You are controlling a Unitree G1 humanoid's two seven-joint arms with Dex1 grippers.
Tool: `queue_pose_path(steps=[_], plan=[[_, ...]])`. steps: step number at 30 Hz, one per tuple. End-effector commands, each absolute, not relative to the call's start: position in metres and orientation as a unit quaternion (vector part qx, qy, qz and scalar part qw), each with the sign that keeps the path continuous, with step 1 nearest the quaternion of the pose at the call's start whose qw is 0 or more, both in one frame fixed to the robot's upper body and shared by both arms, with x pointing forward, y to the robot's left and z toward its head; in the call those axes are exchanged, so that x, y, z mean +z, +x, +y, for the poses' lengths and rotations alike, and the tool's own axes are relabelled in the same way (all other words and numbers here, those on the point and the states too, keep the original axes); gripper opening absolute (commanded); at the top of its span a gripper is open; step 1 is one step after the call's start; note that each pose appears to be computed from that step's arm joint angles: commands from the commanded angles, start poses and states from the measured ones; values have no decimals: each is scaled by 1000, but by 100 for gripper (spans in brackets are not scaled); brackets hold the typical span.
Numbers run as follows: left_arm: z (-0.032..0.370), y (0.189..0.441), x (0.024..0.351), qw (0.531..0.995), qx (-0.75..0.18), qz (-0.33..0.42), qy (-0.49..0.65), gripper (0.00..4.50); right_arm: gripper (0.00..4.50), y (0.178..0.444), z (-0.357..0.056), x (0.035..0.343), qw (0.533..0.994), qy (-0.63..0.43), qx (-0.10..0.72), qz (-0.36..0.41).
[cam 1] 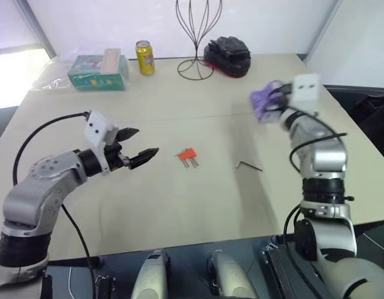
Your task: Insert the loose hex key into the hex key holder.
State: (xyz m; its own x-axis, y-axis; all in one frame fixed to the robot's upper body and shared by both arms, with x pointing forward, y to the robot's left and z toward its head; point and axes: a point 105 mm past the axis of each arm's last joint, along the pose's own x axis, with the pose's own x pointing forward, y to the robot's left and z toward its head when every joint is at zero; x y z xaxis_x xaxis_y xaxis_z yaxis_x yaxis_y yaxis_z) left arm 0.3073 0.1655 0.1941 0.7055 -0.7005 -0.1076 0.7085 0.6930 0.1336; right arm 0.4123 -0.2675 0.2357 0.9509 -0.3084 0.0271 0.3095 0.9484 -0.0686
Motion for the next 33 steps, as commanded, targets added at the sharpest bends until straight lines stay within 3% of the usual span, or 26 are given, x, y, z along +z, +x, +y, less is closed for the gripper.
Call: queue_pose_path(steps=[1, 7, 17, 20, 27, 31, 33], plan=[[160, 309, 201, 916, -391, 4, 94, 450, 2, 395, -305, 260, 961, -42, -271, -35], [157, 313, 201, 913, -396, 0, 95, 450, 2, 380, -348, 253, 920, -25, -391, -2], [157, 312, 200, 914, -394, -1, 98, 450, 2, 368, -366, 190, 888, 70, -443, 99], [158, 312, 200, 914, -393, 0, 99, 450, 87, 365, -362, 182, 884, 82, -445, 115], [159, 312, 199, 914, -392, 1, 101, 450, 434, 347, -362, 208, 862, 68, -498, 60], [157, 312, 200, 914, -394, 0, 100, 450, 443, 350, -347, 258, 883, 9, -468, -45], [157, 312, 200, 914, -394, 0, 99, 450, 443, 367, -322, 275, 919, -9, -386, -79]])
